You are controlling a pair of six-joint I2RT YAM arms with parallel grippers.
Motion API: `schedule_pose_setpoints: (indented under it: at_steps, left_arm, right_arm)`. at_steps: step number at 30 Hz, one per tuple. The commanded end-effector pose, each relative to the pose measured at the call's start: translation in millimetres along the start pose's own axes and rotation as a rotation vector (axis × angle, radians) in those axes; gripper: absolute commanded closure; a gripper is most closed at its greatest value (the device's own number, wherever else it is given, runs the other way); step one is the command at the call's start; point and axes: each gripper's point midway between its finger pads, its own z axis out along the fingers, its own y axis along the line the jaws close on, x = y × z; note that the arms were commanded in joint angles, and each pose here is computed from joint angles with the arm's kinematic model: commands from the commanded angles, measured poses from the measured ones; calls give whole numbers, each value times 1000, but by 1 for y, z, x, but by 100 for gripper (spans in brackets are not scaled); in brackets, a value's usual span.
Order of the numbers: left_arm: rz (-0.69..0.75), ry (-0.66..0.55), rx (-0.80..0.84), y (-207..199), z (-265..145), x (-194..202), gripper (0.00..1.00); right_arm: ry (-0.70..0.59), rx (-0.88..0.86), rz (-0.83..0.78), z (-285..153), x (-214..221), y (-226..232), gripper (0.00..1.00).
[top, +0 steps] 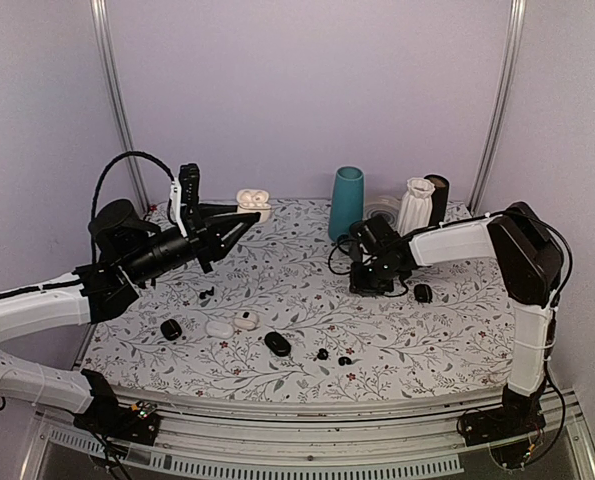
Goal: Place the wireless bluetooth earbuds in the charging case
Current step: Pick up the right earbud from the center of the board.
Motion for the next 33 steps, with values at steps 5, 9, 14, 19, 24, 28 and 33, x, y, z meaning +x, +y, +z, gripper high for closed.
schedule_pose_setpoints:
  at_steps: [5, 9, 14, 19, 24, 28, 33]
  left_arm:
    - [3, -16, -4, 4, -1, -7, 100]
    - [0, -12, 1, 3, 1, -7, 100]
    - [1, -12, 4, 4, 2, -7, 100]
    - [-1, -8, 3, 4, 2, -6, 100]
    - [-1, -9, 0, 4, 2, -7, 100]
    - [-3, -7, 1, 4, 2, -5, 100]
    - [-3, -8, 3, 4, 2, -6, 100]
  right_arm:
    - [50, 162, -172, 4, 14, -18, 74]
    - [45, 184, -229, 1, 13, -14, 74]
    - [43, 228, -263, 0, 9, -15, 74]
    - [33, 244, -297, 0, 4, -11, 74]
    - [36, 271, -334, -1, 4, -8, 77]
    - [37, 277, -351, -1, 6, -5, 80]
    - [44, 275, -358, 2, 6, -2, 85]
